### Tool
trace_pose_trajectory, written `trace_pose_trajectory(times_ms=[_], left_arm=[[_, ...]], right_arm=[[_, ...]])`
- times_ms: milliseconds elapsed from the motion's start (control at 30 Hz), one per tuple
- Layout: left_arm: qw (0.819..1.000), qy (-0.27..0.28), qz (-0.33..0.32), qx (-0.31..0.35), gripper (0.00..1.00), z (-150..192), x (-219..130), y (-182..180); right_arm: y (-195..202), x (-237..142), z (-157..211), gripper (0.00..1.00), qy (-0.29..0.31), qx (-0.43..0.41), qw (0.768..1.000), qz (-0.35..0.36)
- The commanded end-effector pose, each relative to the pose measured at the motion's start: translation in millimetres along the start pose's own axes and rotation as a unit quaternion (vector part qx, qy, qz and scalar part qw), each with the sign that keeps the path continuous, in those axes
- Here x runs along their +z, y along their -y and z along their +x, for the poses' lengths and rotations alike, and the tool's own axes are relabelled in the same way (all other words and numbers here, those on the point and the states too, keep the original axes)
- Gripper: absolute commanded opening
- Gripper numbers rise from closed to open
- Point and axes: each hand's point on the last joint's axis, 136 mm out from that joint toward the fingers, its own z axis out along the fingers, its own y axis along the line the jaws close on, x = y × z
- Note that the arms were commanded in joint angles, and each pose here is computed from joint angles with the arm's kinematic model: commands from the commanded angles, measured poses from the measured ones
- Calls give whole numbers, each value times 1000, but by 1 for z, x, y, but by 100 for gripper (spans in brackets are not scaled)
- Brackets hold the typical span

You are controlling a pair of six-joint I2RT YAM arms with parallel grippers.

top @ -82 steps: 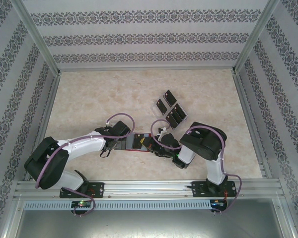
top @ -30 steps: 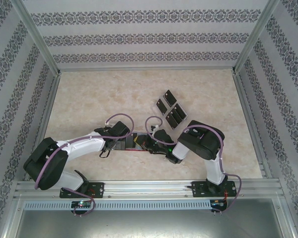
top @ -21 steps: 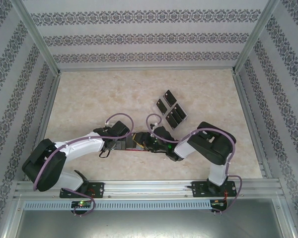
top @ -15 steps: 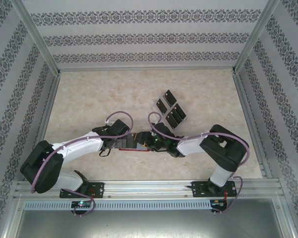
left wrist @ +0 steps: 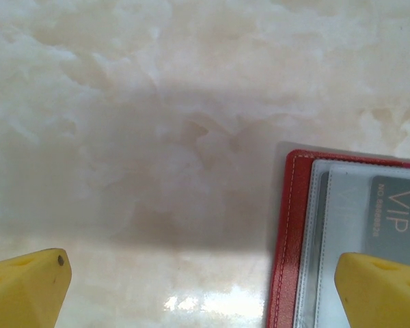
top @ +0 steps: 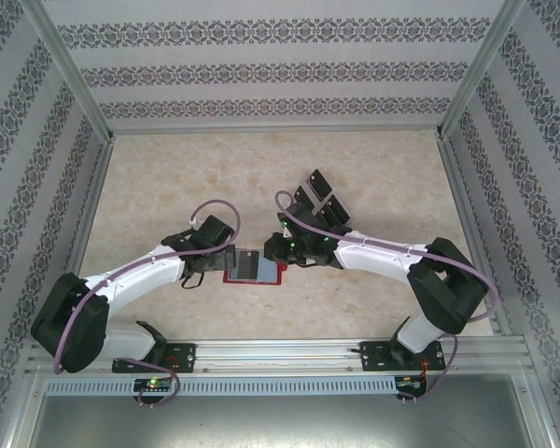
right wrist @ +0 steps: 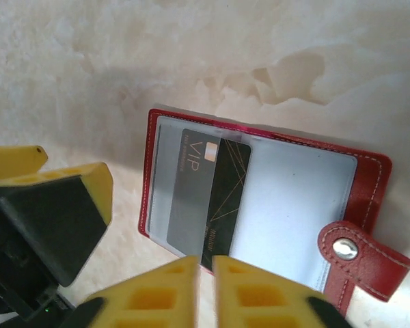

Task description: Put the credit cards into the card holder

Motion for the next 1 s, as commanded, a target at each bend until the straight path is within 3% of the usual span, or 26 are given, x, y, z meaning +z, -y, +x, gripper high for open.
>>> trace_pose_trajectory(times_ms=[0,100,967], left_arm=[[1000,-3,12,3,100,4,4,-1],[1000,-8,16,1,100,10,8,0],[1000,-31,6,-2,100,29,23,-6]], right_arm=[[13,6,14,6,-47,-38,997,44],[10,13,17,0,-59,-51,996,49],[9,56,26,0,-97,-77,990,68]])
